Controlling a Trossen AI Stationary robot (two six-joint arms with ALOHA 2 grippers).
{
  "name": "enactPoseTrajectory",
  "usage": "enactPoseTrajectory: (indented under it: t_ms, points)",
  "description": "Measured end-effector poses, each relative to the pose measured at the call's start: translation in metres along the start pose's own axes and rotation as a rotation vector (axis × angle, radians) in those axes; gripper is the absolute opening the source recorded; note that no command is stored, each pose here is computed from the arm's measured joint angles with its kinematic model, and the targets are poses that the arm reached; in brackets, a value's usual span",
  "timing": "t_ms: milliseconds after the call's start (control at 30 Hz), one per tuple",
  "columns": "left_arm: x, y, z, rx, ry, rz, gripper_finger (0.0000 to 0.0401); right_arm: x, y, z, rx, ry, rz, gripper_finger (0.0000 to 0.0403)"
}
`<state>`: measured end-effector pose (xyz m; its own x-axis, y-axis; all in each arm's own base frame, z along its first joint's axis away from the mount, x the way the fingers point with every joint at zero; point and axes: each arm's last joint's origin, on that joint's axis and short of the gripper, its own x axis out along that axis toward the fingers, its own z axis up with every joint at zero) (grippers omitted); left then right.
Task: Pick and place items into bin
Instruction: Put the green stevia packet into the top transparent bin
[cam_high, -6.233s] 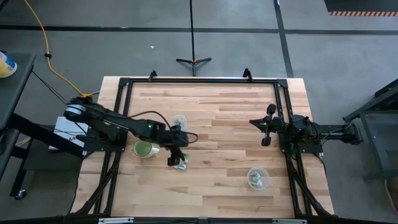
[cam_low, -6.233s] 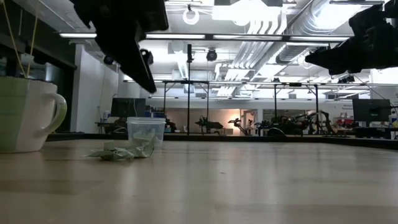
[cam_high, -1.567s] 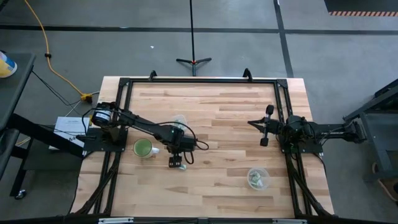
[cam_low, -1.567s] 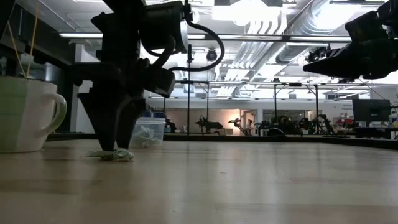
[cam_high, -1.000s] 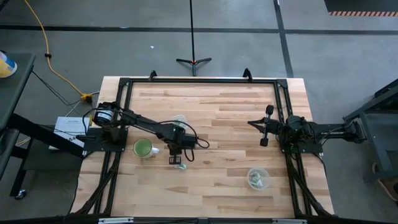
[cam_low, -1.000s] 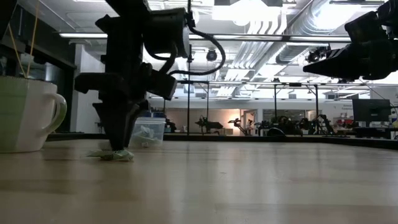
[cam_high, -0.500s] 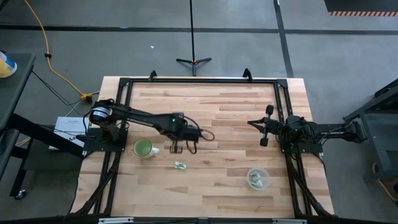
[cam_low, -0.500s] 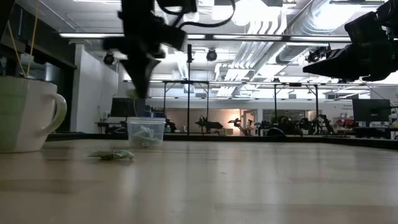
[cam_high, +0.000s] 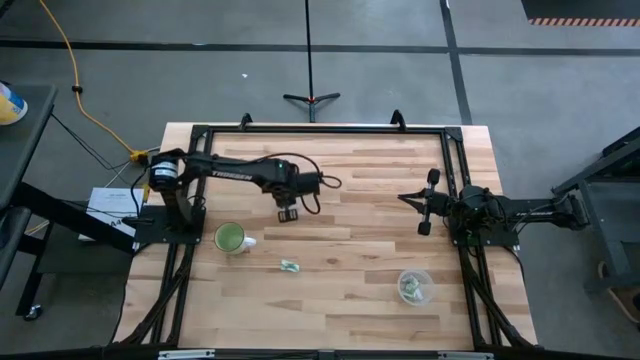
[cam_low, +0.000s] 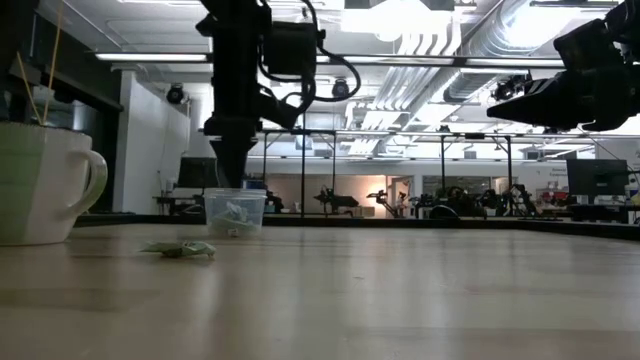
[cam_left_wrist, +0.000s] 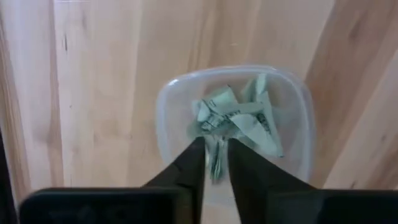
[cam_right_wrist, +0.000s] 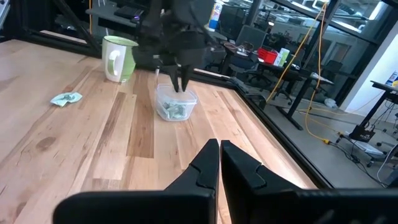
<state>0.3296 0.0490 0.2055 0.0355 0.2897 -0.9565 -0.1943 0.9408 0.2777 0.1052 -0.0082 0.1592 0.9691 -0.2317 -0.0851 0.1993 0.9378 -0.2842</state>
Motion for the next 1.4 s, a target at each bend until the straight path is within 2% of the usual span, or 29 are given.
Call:
enactPoseTrajectory:
  t_ms: [200, 333, 400, 500, 600, 700, 867, 1000, 1133, 1400]
  points:
    - [0.001, 0.007, 0.003, -0.032, -0.013, -0.023, 0.0172, 0.000, 0.000, 0.000, 0.000, 0.000, 0.000, 0.0007]
    - [-0.009, -0.010, 0.009, 0.000, -0.070, -0.227, 0.0207, 0.000, 0.000, 0.000, 0.000, 0.000, 0.000, 0.0009]
    - [-0.014, -0.026, 0.009, 0.064, -0.081, -0.315, 0.0216, 0.000, 0.000, 0.000, 0.000, 0.000, 0.000, 0.0008]
    - [-0.023, -0.050, 0.004, 0.165, -0.086, -0.360, 0.0221, 0.000, 0.000, 0.000, -0.001, 0.001, -0.001, 0.0003]
    - [-0.030, -0.074, -0.001, 0.236, -0.096, -0.348, 0.0222, 0.000, 0.000, 0.000, -0.001, 0.001, -0.002, 0.0001]
    - [-0.038, -0.097, -0.006, 0.250, -0.121, -0.347, 0.0222, 0.000, 0.000, 0.000, -0.001, 0.001, -0.003, 0.0001]
    - [-0.047, -0.136, -0.012, 0.260, -0.178, -0.428, 0.0222, 0.000, 0.000, 0.000, -0.001, 0.001, -0.003, 0.0001]
    - [-0.046, -0.162, -0.014, 0.284, -0.230, -0.414, 0.0222, 0.000, 0.000, 0.000, -0.001, 0.000, -0.004, 0.0002]
    - [-0.028, -0.177, -0.014, 0.300, -0.188, -0.395, 0.0222, 0.000, 0.000, 0.000, -0.001, 0.002, -0.010, 0.0001]
    - [-0.007, -0.179, -0.010, 0.290, -0.101, -0.429, 0.0222, 0.001, 0.000, -0.001, -0.002, 0.016, -0.028, 0.0001]
